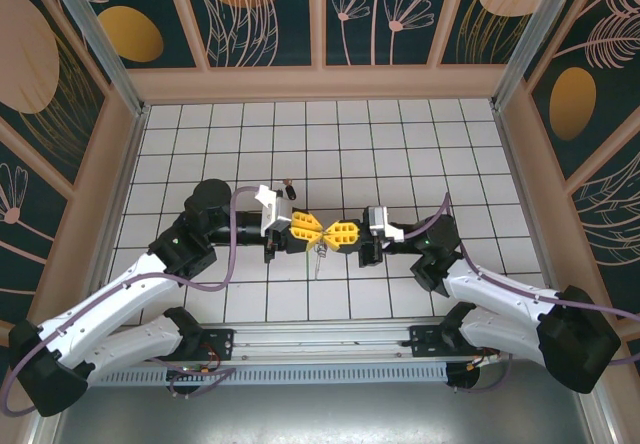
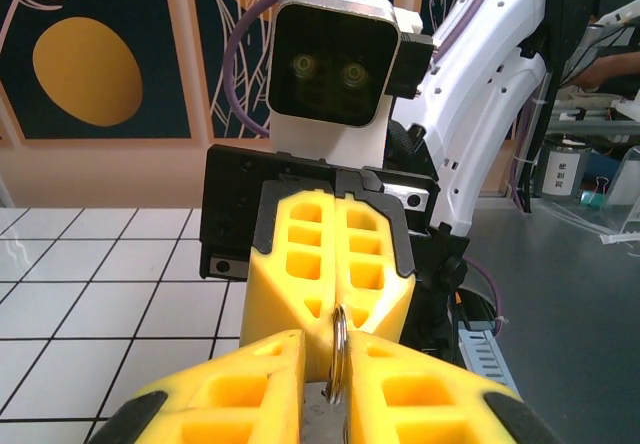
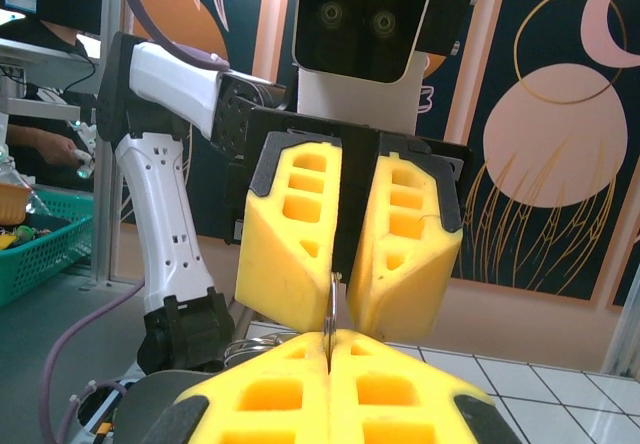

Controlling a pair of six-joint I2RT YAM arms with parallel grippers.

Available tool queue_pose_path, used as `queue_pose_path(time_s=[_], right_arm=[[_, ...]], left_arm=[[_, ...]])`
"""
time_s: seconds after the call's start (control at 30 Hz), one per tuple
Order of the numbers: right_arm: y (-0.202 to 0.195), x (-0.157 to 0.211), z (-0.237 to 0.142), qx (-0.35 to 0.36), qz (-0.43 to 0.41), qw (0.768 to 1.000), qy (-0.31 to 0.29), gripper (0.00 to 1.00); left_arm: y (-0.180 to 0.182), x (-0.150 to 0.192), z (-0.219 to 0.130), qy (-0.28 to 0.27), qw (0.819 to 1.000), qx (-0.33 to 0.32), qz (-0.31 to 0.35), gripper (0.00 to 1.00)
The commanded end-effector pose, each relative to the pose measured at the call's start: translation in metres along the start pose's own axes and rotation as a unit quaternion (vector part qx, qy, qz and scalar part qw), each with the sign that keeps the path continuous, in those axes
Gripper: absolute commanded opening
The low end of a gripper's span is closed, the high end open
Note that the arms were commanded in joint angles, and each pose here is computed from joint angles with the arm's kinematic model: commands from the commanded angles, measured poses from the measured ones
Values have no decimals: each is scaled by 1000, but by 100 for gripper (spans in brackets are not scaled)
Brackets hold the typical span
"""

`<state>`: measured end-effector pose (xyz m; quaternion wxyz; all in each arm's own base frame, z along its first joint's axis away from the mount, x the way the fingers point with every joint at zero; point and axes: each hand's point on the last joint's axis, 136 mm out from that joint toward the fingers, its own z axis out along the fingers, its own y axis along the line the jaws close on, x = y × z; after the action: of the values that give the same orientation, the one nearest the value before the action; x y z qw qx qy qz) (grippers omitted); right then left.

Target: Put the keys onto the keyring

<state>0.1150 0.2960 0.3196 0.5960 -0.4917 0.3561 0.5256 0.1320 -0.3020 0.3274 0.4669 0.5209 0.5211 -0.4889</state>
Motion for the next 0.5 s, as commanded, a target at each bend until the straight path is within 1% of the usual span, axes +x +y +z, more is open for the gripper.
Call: queue_pose_path(time_s=[0.0, 0.1, 0.3, 0.47], right_arm=[[6, -22, 1, -12, -34, 999, -35, 0], [6, -22, 1, -13, -34, 999, -33, 0], [5, -16, 5, -18, -29, 999, -22, 0], [3, -16, 5, -11, -33, 999, -16, 0]], left_arm=[[-2, 2, -1, 7, 1000, 0, -4, 17], [-2, 3, -1, 8, 1000, 2, -6, 14], [-3, 3, 0, 8, 1000, 6, -6, 0], [1, 2, -1, 8, 1000, -10, -2, 0]])
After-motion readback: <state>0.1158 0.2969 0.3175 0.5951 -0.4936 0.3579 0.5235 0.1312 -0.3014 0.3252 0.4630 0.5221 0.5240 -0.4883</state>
